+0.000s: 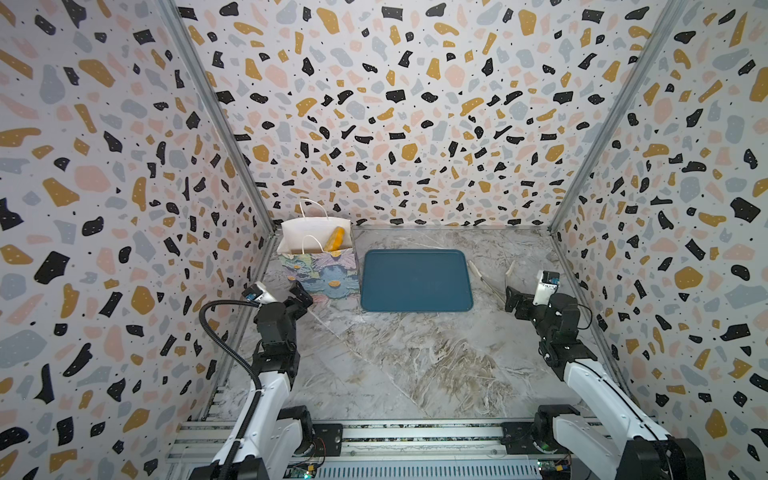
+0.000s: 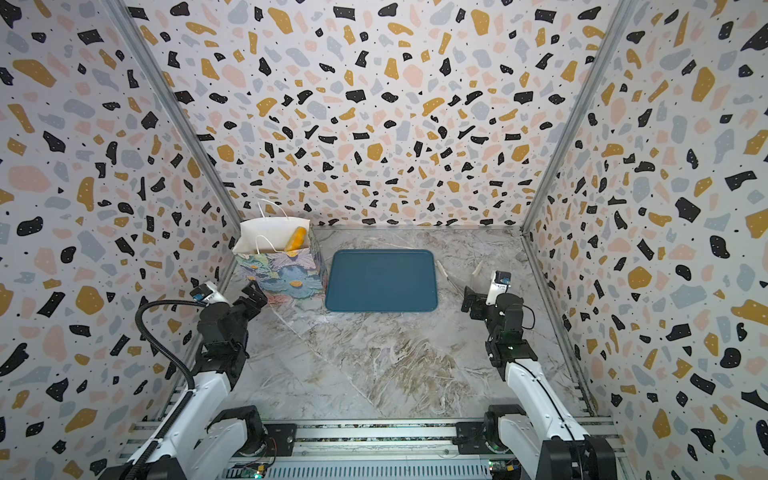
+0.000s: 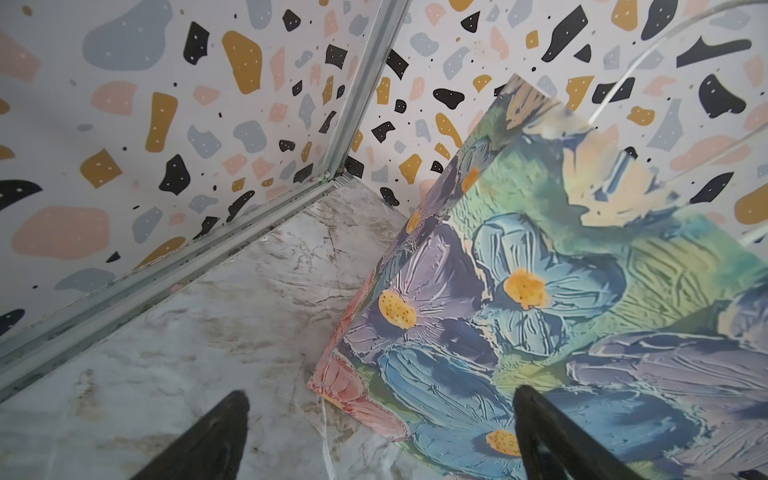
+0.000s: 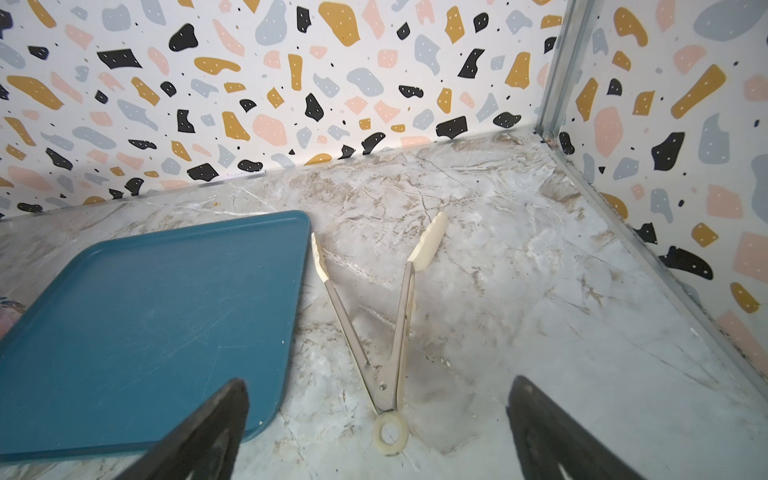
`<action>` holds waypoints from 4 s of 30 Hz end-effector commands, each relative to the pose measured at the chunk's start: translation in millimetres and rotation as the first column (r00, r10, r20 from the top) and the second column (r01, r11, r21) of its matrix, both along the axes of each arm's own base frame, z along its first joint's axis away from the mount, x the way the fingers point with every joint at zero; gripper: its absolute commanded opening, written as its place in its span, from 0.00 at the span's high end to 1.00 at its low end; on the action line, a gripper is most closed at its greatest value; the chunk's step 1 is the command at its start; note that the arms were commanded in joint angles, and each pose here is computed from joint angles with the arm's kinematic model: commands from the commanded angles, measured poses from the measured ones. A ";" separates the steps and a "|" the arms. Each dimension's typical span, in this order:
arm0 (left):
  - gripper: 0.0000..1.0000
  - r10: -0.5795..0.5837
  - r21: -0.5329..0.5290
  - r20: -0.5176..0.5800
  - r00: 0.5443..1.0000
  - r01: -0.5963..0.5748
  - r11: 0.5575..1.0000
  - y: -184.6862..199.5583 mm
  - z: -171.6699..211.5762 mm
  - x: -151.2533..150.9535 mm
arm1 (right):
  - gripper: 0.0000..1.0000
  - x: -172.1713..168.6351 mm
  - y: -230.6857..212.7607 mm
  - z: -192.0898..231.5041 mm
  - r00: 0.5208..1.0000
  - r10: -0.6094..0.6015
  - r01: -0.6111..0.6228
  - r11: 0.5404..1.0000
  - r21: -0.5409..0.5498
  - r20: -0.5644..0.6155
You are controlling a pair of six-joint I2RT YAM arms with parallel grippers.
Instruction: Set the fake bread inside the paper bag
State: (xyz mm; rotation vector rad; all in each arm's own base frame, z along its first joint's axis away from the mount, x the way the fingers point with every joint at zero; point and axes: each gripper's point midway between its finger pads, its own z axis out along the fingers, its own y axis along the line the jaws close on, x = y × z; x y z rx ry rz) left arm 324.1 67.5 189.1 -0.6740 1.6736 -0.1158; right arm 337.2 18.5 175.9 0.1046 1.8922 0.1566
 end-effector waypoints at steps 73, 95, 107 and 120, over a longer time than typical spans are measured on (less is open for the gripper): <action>0.01 0.075 0.457 -0.011 0.997 -0.062 0.887 -15.6 -50.8 7.9 | 0.01 30.1 11.6 -44.7 0.964 0.137 -0.085 0.970 -0.226 0.229; 0.00 0.076 0.457 -0.011 0.997 -0.062 0.887 -15.5 -51.1 8.3 | 0.01 29.2 11.6 -45.8 0.965 0.136 -0.083 0.970 -0.230 0.226; 0.00 0.075 0.457 -0.012 0.997 -0.061 0.887 -15.7 -51.1 8.4 | 0.01 29.1 11.9 -45.6 0.964 0.137 -0.084 0.970 -0.228 0.227; 0.01 0.075 0.457 -0.011 0.997 -0.062 0.888 -15.7 -51.1 8.4 | 0.01 29.3 11.3 -45.5 0.965 0.133 -0.079 0.969 -0.232 0.227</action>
